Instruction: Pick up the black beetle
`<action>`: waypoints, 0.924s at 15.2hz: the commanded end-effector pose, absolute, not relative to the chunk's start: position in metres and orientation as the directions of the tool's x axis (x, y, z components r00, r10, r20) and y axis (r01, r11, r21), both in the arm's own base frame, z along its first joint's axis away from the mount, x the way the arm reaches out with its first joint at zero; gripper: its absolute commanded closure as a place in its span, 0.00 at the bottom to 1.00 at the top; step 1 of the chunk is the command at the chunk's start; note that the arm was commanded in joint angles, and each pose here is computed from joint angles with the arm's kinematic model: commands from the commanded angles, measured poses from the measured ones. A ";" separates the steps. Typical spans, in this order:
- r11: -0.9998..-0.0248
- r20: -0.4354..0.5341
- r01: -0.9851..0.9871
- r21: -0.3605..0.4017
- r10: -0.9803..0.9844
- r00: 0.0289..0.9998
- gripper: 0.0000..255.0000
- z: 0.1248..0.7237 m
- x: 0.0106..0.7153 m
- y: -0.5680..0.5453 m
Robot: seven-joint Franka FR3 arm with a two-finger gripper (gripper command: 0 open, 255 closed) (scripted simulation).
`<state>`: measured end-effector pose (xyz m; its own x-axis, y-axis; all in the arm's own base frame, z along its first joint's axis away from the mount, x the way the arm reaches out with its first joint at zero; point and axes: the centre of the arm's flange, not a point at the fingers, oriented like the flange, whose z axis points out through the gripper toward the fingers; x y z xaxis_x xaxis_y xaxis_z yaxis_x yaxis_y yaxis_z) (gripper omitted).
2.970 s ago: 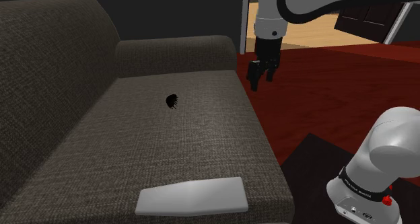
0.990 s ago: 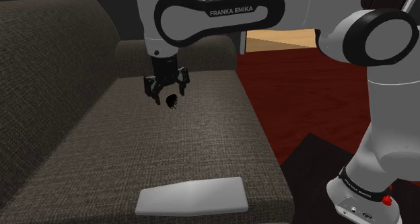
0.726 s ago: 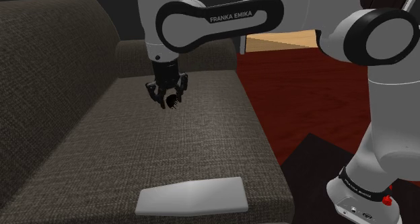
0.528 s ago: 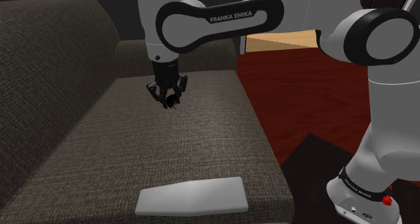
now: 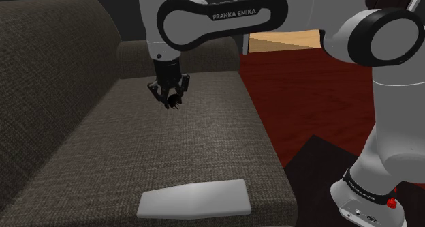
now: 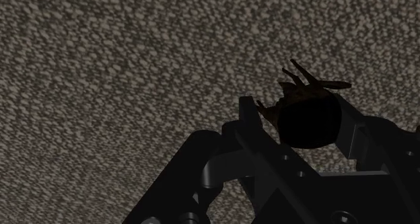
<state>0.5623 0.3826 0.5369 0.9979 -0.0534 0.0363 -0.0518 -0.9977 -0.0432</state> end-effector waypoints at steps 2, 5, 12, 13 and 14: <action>-0.998 0.036 -0.052 -0.043 -0.053 0.998 1.00 0.551 0.563 0.383; -0.998 0.036 -0.052 -0.043 -0.053 0.998 1.00 0.567 0.563 0.383; -0.998 0.036 -0.052 -0.043 -0.053 0.998 1.00 0.604 0.563 0.383; -0.998 0.036 -0.052 -0.043 -0.053 0.998 1.00 0.609 0.563 0.383; -0.998 0.036 -0.052 -0.043 -0.053 0.998 1.00 0.610 0.563 0.383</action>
<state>0.5634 0.3826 0.6071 0.9979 -0.0532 0.0365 -0.0516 -0.9977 -0.0434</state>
